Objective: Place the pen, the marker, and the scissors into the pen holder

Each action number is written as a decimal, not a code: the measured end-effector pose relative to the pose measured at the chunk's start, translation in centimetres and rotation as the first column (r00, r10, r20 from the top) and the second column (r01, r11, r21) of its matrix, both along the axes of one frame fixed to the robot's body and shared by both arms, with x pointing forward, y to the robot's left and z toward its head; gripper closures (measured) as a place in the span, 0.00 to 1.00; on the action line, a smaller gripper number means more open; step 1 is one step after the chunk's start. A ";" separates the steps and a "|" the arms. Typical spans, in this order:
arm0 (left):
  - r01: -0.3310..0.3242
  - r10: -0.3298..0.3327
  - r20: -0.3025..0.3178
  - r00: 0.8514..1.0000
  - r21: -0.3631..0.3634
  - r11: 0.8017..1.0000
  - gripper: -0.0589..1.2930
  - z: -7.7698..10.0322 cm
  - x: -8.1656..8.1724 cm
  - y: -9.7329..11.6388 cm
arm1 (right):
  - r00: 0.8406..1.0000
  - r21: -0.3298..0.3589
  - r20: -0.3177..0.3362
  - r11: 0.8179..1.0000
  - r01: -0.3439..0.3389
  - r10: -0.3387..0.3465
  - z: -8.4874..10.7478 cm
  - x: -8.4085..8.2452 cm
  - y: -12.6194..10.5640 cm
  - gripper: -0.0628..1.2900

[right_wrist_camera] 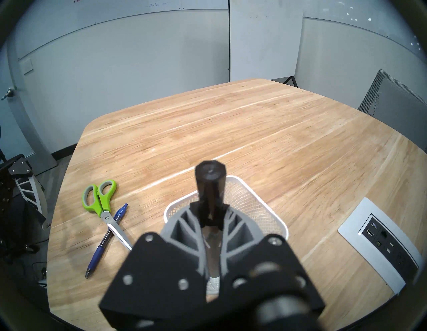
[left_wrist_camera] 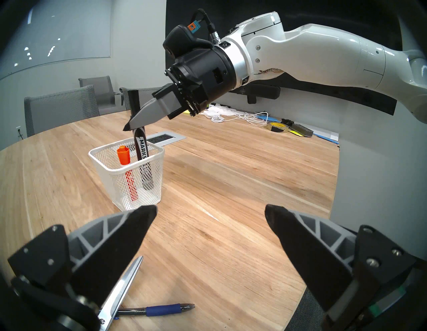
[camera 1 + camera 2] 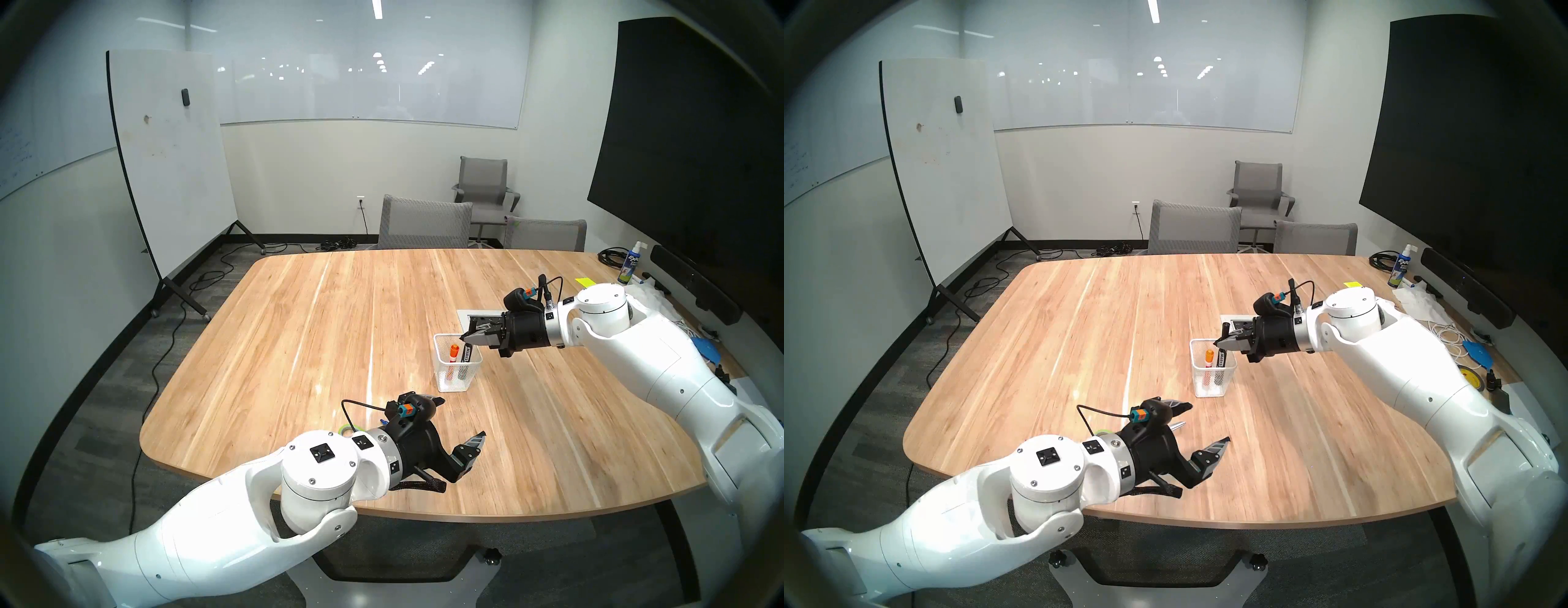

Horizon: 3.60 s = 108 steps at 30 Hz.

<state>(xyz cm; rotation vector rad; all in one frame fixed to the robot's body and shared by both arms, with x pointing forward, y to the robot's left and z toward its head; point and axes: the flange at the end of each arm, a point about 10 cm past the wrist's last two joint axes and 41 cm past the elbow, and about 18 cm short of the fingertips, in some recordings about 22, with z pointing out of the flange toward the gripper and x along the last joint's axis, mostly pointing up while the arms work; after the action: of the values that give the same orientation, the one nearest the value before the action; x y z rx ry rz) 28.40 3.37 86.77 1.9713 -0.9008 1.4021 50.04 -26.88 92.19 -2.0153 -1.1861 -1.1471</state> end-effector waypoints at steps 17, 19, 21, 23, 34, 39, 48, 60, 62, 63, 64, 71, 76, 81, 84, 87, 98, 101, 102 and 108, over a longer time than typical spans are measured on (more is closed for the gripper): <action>0.000 0.000 0.000 1.000 0.000 1.000 0.02 0.0 0.0 0.0 | 1.000 -0.004 -0.021 1.000 0.006 -0.006 -1.3 0.0 -0.2 0.91; 0.000 0.000 0.000 1.000 0.000 1.000 0.02 0.0 0.0 0.0 | 1.000 -0.004 -0.023 1.000 0.005 -0.005 -1.4 0.0 -0.2 0.91; 0.000 0.000 0.000 1.000 0.000 1.000 0.02 0.0 0.0 0.0 | 1.000 -0.003 -0.025 1.000 0.003 -0.003 -1.6 0.0 -0.2 0.91; 0.000 0.000 0.000 1.000 0.000 1.000 0.02 0.0 0.0 0.0 | 1.000 -0.002 -0.027 1.000 0.001 -0.001 -1.7 0.0 -0.2 0.91; 0.000 0.000 0.000 1.000 0.000 1.000 0.02 0.0 0.0 0.0 | 0.999 -0.001 -0.033 1.000 -0.007 0.007 -2.0 -0.2 0.0 0.91; 0.000 0.000 0.000 1.000 0.000 1.000 0.02 0.0 0.0 0.0 | 0.999 -0.002 -0.036 1.000 -0.009 0.009 -2.1 -0.2 0.0 0.91; 0.000 0.000 0.000 1.000 0.000 1.000 0.02 0.0 0.0 0.0 | 0.999 -0.004 -0.041 1.000 -0.014 0.014 -2.3 -0.3 0.0 0.90; 0.000 0.000 0.000 1.000 0.000 1.000 0.02 0.0 0.0 0.0 | 0.999 -0.001 -0.045 1.000 -0.019 0.019 -2.3 -0.4 0.0 0.75; 0.000 0.000 0.000 1.000 0.000 1.000 0.02 0.0 0.0 0.0 | 0.999 -0.001 -0.045 1.000 -0.020 0.020 -2.3 -0.4 0.0 0.75; 0.000 0.000 0.000 1.000 0.000 1.000 0.02 0.0 0.0 0.0 | 0.999 -0.001 -0.046 1.000 -0.020 0.020 -2.3 -0.4 0.0 0.75; 0.000 0.000 0.000 1.000 0.000 1.000 0.02 0.0 0.0 0.0 | 0.999 0.000 -0.046 1.000 -0.021 0.021 -2.3 -0.4 0.0 0.74; 0.000 0.000 0.000 1.000 0.000 1.000 0.02 0.0 0.0 0.0 | 0.999 0.003 -0.046 1.000 -0.023 0.023 -2.1 -0.4 0.0 0.68; 0.000 0.000 0.000 1.000 0.000 1.000 0.02 0.0 0.0 0.0 | 0.999 0.004 -0.047 1.000 -0.025 0.025 -2.0 -0.4 -0.1 0.65; 0.000 0.000 0.000 1.000 0.000 1.000 0.02 0.0 0.0 0.0 | 0.998 0.005 -0.050 1.000 -0.025 0.025 -1.9 -0.4 -0.1 0.46; 0.000 0.000 0.000 1.000 0.000 1.000 0.02 0.0 0.0 0.0 | 0.998 0.006 -0.050 1.000 -0.024 0.025 -1.8 -0.4 -0.1 0.46; 0.000 0.000 0.000 1.000 0.000 1.000 0.02 0.0 0.0 0.0 | 0.998 0.008 -0.050 1.000 -0.024 0.024 -1.7 -0.3 -0.2 0.46; 0.000 0.000 0.000 1.000 0.000 1.000 0.02 0.0 0.0 0.0 | 0.999 0.016 -0.037 1.000 -0.017 0.018 -0.5 -0.1 -0.6 0.25; 0.000 0.000 0.000 1.000 0.000 1.000 0.02 0.0 0.0 0.0 | 0.999 0.022 -0.034 1.000 -0.014 0.015 0.1 0.0 -0.8 0.18; 0.000 0.000 0.000 1.000 0.000 1.000 0.02 0.0 0.0 0.0 | 0.999 0.024 -0.034 1.000 -0.013 0.014 0.3 0.0 -0.9 0.16; 0.000 0.000 0.000 1.000 0.000 1.000 0.02 0.0 0.0 0.0 | 0.999 0.036 -0.032 0.999 -0.005 0.007 1.7 0.2 -1.5 0.12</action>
<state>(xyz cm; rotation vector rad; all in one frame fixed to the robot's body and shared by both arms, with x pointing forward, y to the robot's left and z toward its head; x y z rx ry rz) 28.40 3.36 86.78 1.9710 -0.9009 1.4021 50.28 -28.41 93.86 -1.9944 -1.1467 -1.1213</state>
